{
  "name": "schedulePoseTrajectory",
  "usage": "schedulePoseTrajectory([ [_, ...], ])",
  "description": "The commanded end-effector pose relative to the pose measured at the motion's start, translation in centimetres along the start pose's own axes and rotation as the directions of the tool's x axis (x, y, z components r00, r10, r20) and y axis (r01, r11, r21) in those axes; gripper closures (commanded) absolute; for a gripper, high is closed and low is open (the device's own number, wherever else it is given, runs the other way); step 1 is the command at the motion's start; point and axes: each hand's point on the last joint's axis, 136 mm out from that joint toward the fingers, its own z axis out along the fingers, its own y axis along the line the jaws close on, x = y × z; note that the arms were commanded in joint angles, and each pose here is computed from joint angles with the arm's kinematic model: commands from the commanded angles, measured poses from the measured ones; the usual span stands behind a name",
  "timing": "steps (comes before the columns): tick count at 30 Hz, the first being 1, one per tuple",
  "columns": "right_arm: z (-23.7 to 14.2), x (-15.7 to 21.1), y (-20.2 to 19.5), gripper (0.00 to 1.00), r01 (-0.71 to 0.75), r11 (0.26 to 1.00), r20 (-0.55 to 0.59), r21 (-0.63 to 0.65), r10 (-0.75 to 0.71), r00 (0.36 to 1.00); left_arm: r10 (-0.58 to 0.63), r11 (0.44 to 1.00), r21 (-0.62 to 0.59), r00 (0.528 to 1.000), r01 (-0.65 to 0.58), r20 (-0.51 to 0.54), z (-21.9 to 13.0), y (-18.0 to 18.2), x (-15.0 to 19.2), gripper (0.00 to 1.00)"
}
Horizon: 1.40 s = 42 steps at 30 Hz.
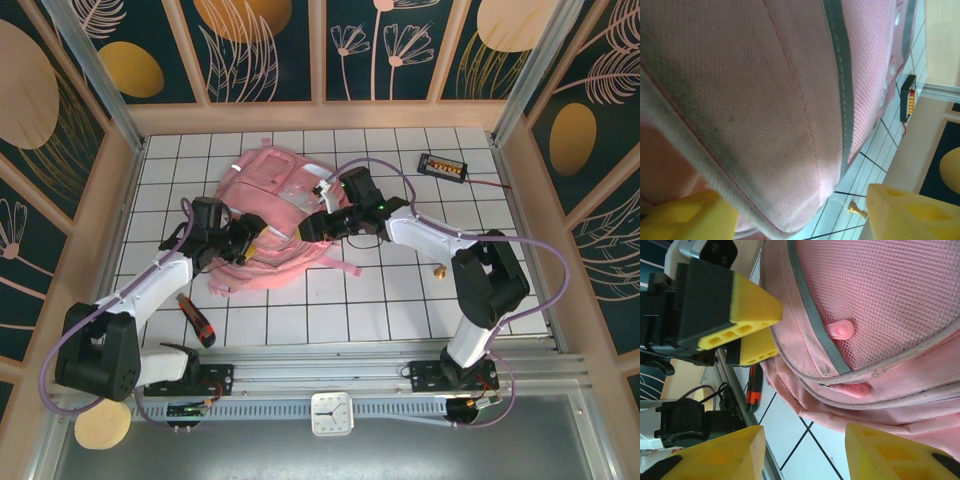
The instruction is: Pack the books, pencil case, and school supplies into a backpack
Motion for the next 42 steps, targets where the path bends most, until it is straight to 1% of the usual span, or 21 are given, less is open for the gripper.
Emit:
schedulePoseTrajectory([
  [1,-1.8,-1.8,1.6,0.51,0.085,0.996,0.078,0.015,-0.086,0.993,0.036,0.999,0.022,0.999,-0.036,0.017,0.5,-1.2,-0.7,0.49],
  [2,-2.0,-2.0,1.6,0.48,0.105,0.994,0.091,0.026,-0.107,0.99,0.038,0.999,0.021,0.999,-0.039,0.016,0.6,-1.3,-0.8,0.6],
  [3,-2.3,-2.2,1.8,0.44,0.124,0.991,0.109,0.042,-0.128,0.986,0.039,0.999,0.022,0.999,-0.039,0.013,0.7,-1.4,-0.8,0.66],
  [4,-2.8,-2.6,1.9,0.37,0.141,0.988,0.132,0.062,-0.148,0.98,0.044,0.999,0.028,0.999,-0.044,0.012,0.7,-1.6,-0.9,0.73],
  [5,-3.3,-2.9,2.1,0.28,0.161,0.984,0.158,0.076,-0.172,0.972,0.046,0.998,0.03,0.999,-0.046,0.01,0.7,-1.7,-0.9,0.82],
  [7,-4.3,-3.5,2.7,0.01,0.203,0.974,0.212,0.103,-0.221,0.952,0.053,0.998,0.038,0.999,-0.053,0.007,0.5,-2.2,-0.9,0.96],
  [8,-4.8,-3.7,3.1,0.01,0.221,0.968,0.238,0.115,-0.243,0.94,0.059,0.997,0.044,0.998,-0.06,0.009,0.3,-2.6,-0.9,1.0],
  [10,-5.5,-4.0,3.9,0.01,0.265,0.957,0.264,0.117,-0.287,0.921,0.068,0.996,0.061,0.998,-0.069,0.015,-0.3,-3.6,-1.0,1.0],
  [12,-5.6,-3.7,4.7,0.01,0.324,0.941,0.254,0.097,-0.338,0.906,0.081,0.993,0.084,0.997,-0.082,0.017,-1.2,-5.0,-1.0,1.0],
  [14,-5.2,-3.2,5.7,0.01,0.371,0.928,0.224,0.04,-0.37,0.902,0.093,0.99,0.106,0.995,-0.095,0.021,-2.2,-6.3,-0.9,1.0],
  [15,-4.9,-2.7,6.2,0.03,0.395,0.919,0.203,0.003,-0.387,0.899,0.092,0.989,0.116,0.996,-0.094,0.019,-2.5,-6.7,-0.9,1.0],
  [18,-3.8,-1.4,6.5,0.21,0.435,0.898,0.131,-0.058,-0.425,0.896,0.092,0.982,0.166,0.996,-0.091,0.005,-3.6,-8.8,-0.6,1.0],
  [19,-3.5,-1.2,6.4,0.27,0.452,0.89,0.11,-0.057,-0.445,0.889,0.088,0.979,0.182,0.996,-0.087,0.003,-4.0,-9.5,-0.6,1.0],
  [20,-3.2,-1.0,6.2,0.29,0.464,0.885,0.093,-0.046,-0.458,0.884,0.088,0.977,0.193,0.996,-0.087,0.002,-4.3,-10.1,-0.6,1.0],
  [21,-2.8,-0.8,6.0,0.3,0.479,0.877,0.074,-0.033,-0.476,0.877,0.092,0.971,0.219,0.996,-0.091,0.004,-4.9,-11.3,-0.6,1.0],
  [23,-2.2,-0.4,5.7,0.3,0.512,0.859,0.048,-0.014,-0.511,0.858,0.092,0.968,0.235,0.996,-0.089,-0.004,-5.3,-12.2,-0.6,1.0],
  [25,-1.5,0.3,5.5,0.3,0.549,0.836,0.022,-0.003,-0.549,0.836,0.089,0.966,0.245,0.996,-0.084,-0.008,-5.6,-12.8,-0.6,1.0],
  [28,-0.4,1.1,4.8,0.3,0.565,0.825,-0.011,0.005,-0.565,0.825,0.08,0.962,0.261,0.997,-0.076,-0.007,-5.9,-13.2,-0.5,1.0],
  [32,0.4,1.4,3.5,0.33,0.557,0.83,-0.023,0.032,-0.556,0.831,0.064,0.962,0.267,0.998,-0.06,-0.008,-6.0,-12.8,-0.3,1.0],
  [36,1.4,1.3,2.1,0.34,0.542,0.839,-0.036,0.049,-0.541,0.84,0.063,0.962,0.267,0.998,-0.058,-0.01,-6.3,-12.6,-0.1,1.0],
  [42,2.9,0.3,0.4,0.36,0.524,0.849,-0.042,0.07,-0.523,0.851,0.06,0.964,0.259,0.998,-0.055,-0.012,-6.5,-12.0,0.2,1.0],
])
